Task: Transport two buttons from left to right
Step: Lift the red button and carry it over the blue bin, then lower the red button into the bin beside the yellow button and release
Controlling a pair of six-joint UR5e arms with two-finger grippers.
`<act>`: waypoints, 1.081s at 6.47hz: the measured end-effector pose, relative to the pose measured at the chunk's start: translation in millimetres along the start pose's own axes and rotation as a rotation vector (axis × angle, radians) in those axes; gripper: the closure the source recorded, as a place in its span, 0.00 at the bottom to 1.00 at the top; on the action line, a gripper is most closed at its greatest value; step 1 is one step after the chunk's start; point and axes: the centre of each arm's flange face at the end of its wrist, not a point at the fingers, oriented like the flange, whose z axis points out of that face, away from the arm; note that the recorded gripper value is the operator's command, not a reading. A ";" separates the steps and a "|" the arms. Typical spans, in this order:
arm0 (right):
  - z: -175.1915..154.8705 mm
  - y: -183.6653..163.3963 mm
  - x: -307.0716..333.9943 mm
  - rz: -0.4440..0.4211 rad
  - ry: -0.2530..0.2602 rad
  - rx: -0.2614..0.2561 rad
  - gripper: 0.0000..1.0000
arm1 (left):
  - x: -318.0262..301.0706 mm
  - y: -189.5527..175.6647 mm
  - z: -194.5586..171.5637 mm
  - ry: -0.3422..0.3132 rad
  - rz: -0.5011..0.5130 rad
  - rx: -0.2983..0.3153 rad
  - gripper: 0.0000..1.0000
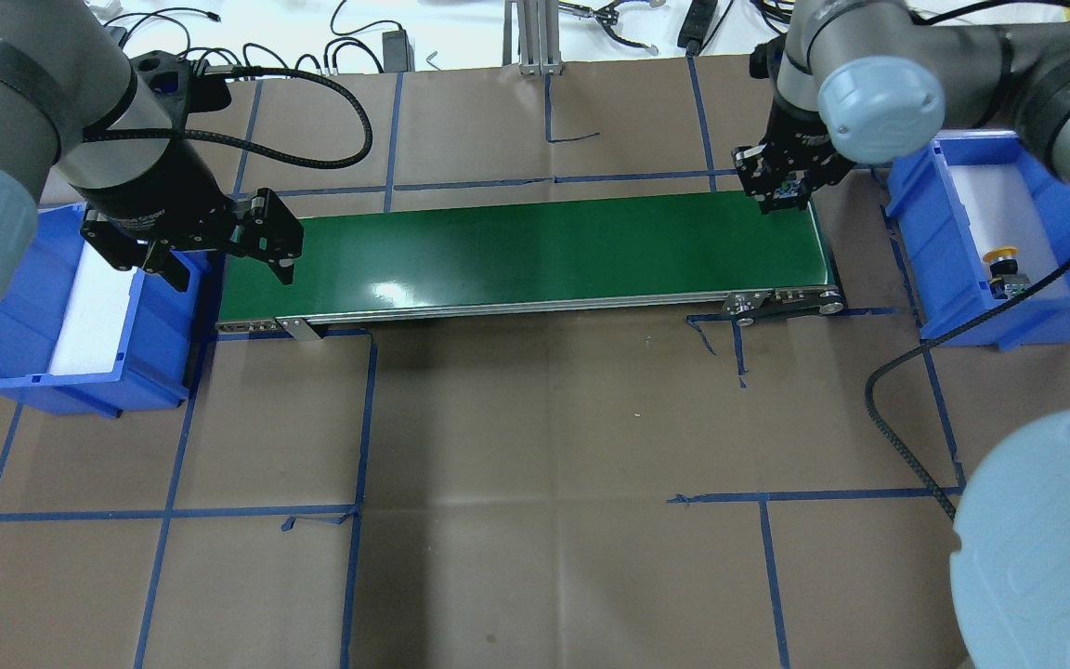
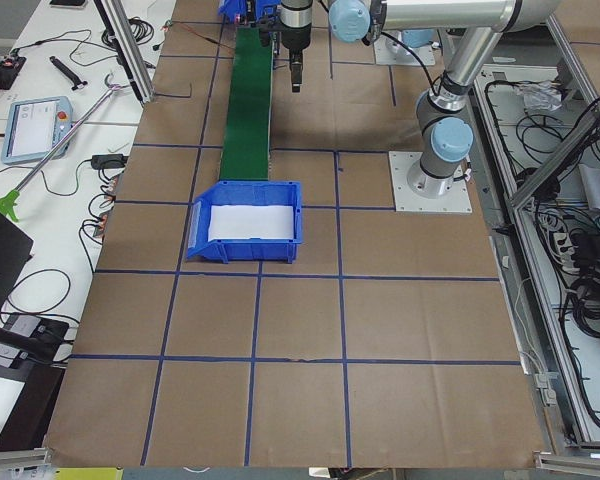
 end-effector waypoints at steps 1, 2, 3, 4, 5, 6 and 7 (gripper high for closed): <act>-22.1 -2.2 48.3 0.000 0.007 0.023 0.95 | 0.0 0.1 -0.1 0.000 0.000 0.000 0.00; -36.4 -1.6 104.3 -0.007 0.014 0.042 0.95 | 0.0 0.1 -0.1 0.000 0.000 0.000 0.00; -42.3 0.7 156.9 -0.027 0.024 0.052 0.95 | 0.0 0.1 0.0 0.000 0.001 0.000 0.00; -37.7 3.6 197.4 -0.039 0.028 0.047 0.95 | 0.0 0.2 0.1 0.000 0.001 0.000 0.00; -19.6 4.3 224.3 -0.040 0.021 0.024 0.95 | -0.1 0.1 0.1 -0.001 0.001 0.000 0.00; 4.2 3.0 247.2 -0.042 0.008 -0.003 0.95 | -0.1 0.2 0.2 -0.001 0.001 -0.001 0.00; 29.3 1.9 269.1 -0.040 -0.006 -0.022 0.95 | -0.1 0.3 0.5 -0.001 0.002 -0.001 0.00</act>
